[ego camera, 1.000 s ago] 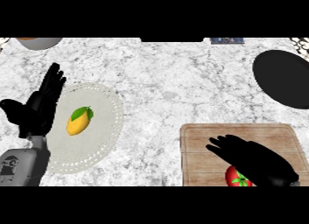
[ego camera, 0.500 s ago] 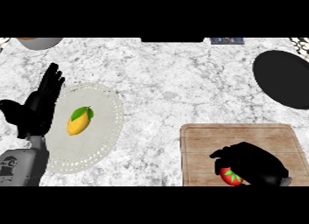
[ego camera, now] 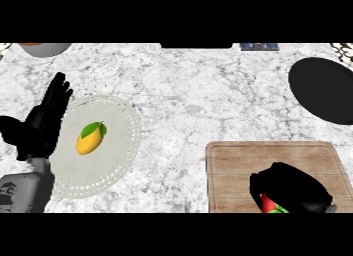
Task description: Pick the tomato from the cutting board and place it in the pan
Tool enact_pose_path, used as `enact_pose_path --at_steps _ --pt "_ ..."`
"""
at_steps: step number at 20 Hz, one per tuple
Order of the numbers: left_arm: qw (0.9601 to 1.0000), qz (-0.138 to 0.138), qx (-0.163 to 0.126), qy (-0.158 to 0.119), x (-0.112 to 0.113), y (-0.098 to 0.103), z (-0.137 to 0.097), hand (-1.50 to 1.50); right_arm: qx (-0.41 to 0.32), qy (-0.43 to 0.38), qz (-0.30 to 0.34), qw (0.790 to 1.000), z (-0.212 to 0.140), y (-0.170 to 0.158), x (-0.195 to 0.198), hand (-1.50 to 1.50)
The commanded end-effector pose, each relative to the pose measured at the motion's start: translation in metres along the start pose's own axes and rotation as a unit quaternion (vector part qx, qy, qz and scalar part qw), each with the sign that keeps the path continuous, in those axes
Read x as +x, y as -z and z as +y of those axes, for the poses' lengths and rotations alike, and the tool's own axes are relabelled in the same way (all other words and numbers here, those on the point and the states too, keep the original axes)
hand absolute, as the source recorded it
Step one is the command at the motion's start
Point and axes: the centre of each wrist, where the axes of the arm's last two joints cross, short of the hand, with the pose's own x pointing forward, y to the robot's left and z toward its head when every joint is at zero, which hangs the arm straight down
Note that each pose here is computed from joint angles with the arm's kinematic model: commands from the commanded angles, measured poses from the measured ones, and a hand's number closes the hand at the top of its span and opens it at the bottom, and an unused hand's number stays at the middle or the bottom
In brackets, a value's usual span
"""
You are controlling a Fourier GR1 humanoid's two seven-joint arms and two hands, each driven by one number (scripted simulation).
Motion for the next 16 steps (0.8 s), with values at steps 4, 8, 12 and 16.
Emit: enact_pose_path --at_steps 4,8,12,16 --pt "1.0000 -0.007 0.006 0.003 -0.005 -0.005 0.001 0.00 -0.061 0.030 0.045 0.997 0.022 -0.030 0.005 1.50" --pt "0.9998 0.003 0.018 0.003 -0.006 0.003 0.017 0.00 -0.162 0.018 0.060 0.985 0.026 -0.068 0.006 1.50" --pt "0.9999 0.004 0.016 -0.001 -0.003 -0.003 0.004 0.00 -0.280 0.012 0.049 0.959 -0.005 -0.099 0.006 1.50" --pt "0.9999 0.003 0.012 -0.004 -0.006 0.001 -0.005 0.00 -0.350 0.064 0.051 0.933 -0.006 -0.120 -0.003 1.50"
